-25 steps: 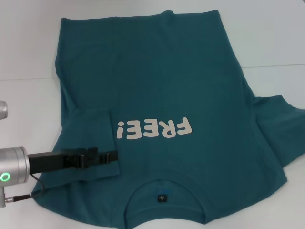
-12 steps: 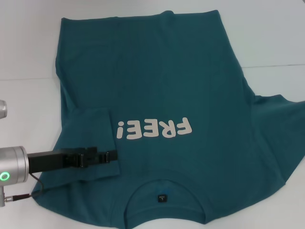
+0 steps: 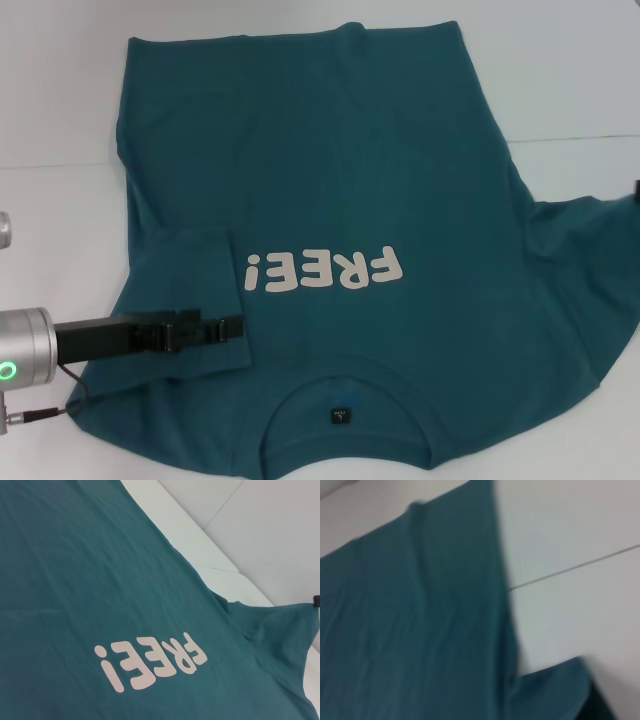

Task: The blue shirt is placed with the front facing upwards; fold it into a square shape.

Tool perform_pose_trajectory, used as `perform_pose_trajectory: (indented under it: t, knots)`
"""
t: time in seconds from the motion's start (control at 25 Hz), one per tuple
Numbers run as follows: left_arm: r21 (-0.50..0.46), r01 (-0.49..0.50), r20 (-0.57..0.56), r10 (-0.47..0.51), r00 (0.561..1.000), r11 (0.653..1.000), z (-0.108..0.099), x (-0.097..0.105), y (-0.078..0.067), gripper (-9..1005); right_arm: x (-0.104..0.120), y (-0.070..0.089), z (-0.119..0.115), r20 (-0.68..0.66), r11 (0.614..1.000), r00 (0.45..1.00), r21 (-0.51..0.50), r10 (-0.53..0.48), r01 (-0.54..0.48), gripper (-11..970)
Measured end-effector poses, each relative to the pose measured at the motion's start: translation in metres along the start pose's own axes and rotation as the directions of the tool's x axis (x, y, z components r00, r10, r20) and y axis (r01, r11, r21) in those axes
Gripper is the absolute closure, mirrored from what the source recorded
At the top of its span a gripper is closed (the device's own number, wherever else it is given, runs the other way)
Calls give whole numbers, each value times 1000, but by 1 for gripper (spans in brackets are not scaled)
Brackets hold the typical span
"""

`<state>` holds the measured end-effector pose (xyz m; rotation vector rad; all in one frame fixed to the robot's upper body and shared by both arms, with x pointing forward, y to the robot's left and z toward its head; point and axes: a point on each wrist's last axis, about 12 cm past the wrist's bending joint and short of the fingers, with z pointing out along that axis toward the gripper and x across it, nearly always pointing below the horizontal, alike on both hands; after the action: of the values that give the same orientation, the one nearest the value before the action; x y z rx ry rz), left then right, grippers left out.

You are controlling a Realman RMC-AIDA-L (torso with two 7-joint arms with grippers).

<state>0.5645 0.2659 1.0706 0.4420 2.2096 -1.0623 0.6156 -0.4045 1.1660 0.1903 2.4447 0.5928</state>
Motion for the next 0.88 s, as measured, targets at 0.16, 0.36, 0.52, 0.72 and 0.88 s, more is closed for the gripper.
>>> perform_pose_trajectory:
  t: [0.16,0.36,0.52,0.72,0.88]
  knots:
    - [0,-2,0,2,1000,1000,0,-1,0,58,-7,24,7,-36,997,996,-34,-76,74,959]
    - [0,-2,0,2,1000,1000,0,-1,0,57,-15,56,20,-80,985,983,-72,-164,158,958]
    - [-3,3,3,-3,1000,1000,-1,0,1,57,-20,83,32,-110,969,966,-101,-235,225,949]
    - [-7,4,4,-4,1000,1000,-3,0,2,57,-20,115,45,-153,948,940,-142,-306,285,939]
    - [-8,4,5,-4,1000,1000,-3,1,2,57,-12,132,58,-196,934,917,-162,-346,318,930]
